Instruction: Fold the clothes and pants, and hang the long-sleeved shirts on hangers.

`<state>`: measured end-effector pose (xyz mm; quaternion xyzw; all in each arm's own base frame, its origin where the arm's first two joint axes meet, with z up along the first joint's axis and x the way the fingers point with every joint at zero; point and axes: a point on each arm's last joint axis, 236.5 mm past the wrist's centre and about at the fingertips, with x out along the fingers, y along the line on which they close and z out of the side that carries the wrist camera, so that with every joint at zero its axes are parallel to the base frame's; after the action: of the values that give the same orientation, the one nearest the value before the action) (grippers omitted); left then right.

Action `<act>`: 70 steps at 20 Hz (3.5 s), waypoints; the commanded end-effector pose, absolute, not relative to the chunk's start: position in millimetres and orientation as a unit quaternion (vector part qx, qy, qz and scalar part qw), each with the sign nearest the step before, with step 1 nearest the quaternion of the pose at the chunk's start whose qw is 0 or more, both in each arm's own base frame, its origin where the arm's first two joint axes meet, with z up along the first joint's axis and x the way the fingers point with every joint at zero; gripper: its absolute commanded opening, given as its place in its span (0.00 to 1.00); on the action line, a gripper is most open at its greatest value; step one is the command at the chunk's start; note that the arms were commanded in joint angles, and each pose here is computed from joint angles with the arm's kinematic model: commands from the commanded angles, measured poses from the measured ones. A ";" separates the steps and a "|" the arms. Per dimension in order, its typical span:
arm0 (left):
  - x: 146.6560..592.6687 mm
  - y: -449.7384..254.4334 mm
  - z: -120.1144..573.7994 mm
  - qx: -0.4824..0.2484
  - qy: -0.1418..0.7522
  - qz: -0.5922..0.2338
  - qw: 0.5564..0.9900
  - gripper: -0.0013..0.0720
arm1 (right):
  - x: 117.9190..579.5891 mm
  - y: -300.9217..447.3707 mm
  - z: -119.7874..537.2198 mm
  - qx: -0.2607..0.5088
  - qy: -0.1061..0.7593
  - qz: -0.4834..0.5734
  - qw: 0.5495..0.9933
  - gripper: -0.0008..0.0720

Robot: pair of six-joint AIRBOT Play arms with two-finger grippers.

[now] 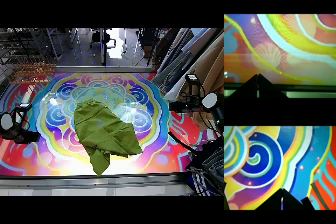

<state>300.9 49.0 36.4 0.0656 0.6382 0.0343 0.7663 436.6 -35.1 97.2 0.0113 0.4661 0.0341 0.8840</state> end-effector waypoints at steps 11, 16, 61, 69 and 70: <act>341.8 33.8 44.6 0.043 0.570 0.014 0.820 0.05 | 458.2 -11.2 118.1 0.084 0.412 0.055 0.906 0.05; 397.1 -15.8 75.6 -0.036 0.453 -0.059 0.889 0.96 | 423.7 76.1 107.8 0.154 0.466 0.191 0.850 0.66; 343.7 -108.5 24.6 -0.077 0.565 -0.296 0.767 0.96 | 394.5 365.2 -73.7 0.042 0.574 0.465 0.672 0.03; 415.1 -85.1 38.1 -0.180 0.482 -0.159 0.842 0.96 | 389.0 236.6 87.1 -0.231 0.503 0.329 0.765 0.02; 423.3 -85.8 38.5 -0.202 0.473 -0.151 0.844 0.96 | 381.2 230.6 116.3 -0.227 0.481 0.326 0.781 0.02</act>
<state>391.4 -95.1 31.2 -0.1445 0.5158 -0.2047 0.8192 383.8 278.2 45.7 -0.1724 0.5295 0.3935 0.7315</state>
